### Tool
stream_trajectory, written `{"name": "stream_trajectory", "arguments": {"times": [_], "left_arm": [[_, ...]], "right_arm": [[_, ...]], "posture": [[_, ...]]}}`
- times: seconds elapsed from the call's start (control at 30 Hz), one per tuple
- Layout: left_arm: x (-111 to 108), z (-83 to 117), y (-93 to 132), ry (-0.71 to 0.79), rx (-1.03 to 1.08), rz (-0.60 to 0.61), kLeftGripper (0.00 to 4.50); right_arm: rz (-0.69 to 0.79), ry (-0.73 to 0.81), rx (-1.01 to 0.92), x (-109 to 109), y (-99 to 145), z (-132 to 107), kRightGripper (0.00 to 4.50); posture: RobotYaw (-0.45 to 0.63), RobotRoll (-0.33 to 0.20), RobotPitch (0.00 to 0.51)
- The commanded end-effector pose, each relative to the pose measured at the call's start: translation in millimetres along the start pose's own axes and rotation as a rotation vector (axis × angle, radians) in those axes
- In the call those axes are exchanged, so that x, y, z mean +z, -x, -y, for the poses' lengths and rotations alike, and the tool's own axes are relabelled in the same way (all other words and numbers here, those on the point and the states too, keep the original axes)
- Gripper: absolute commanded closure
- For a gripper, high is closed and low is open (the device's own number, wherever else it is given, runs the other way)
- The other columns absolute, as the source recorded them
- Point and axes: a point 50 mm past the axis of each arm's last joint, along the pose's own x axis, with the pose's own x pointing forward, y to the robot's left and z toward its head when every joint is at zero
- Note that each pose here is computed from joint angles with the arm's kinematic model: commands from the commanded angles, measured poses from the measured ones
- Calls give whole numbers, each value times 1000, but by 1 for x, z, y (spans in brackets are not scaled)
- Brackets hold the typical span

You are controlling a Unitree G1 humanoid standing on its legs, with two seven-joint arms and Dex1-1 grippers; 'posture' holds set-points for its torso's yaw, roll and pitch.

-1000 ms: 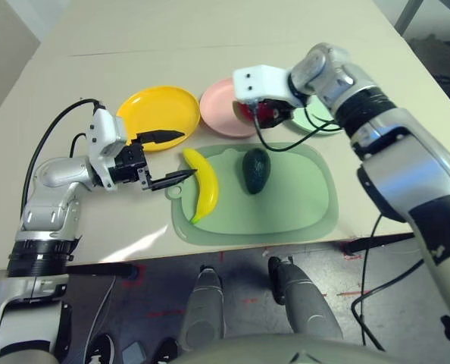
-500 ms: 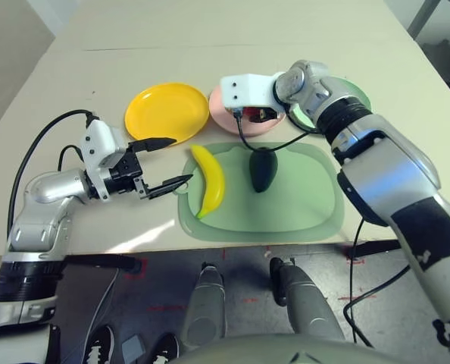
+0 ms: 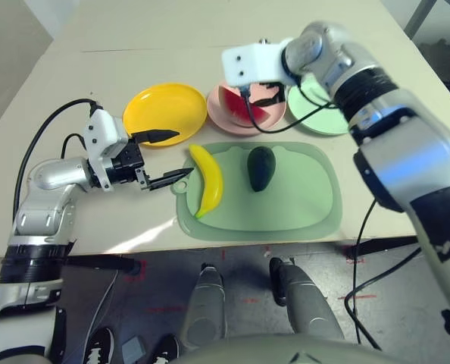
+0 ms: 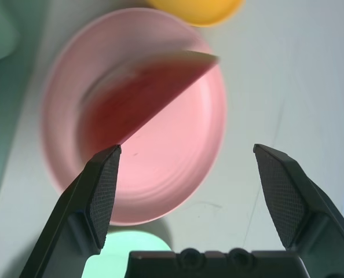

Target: Place the fruits into color-matched plates.

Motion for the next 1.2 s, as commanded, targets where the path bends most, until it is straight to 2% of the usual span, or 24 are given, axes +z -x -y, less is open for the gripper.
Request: {"name": "stream_trajectory", "arguments": {"times": [0.03,0.17,0.33,0.5,0.77,1.2], "left_arm": [[-1,8,3,6,-92,24,0],[3,17,6,5,-242,75,0],[8,17,3,4,-272,116,0],[8,17,2,9,-271,117,0],[7,2,19,-7,-196,46,0],[3,5,21,-6,-193,26,0]], "right_arm": [[33,197,185,1,8,-17,16],[109,426,334,3,20,-44,16],[127,529,349,5,33,-51,16],[158,595,342,11,34,-55,16],[241,646,342,26,21,-64,16],[283,629,391,29,3,-81,16]], "posture": [[-29,0,228],[-44,0,230],[-50,0,235],[-49,0,235],[-35,0,237],[-23,0,241]]}}
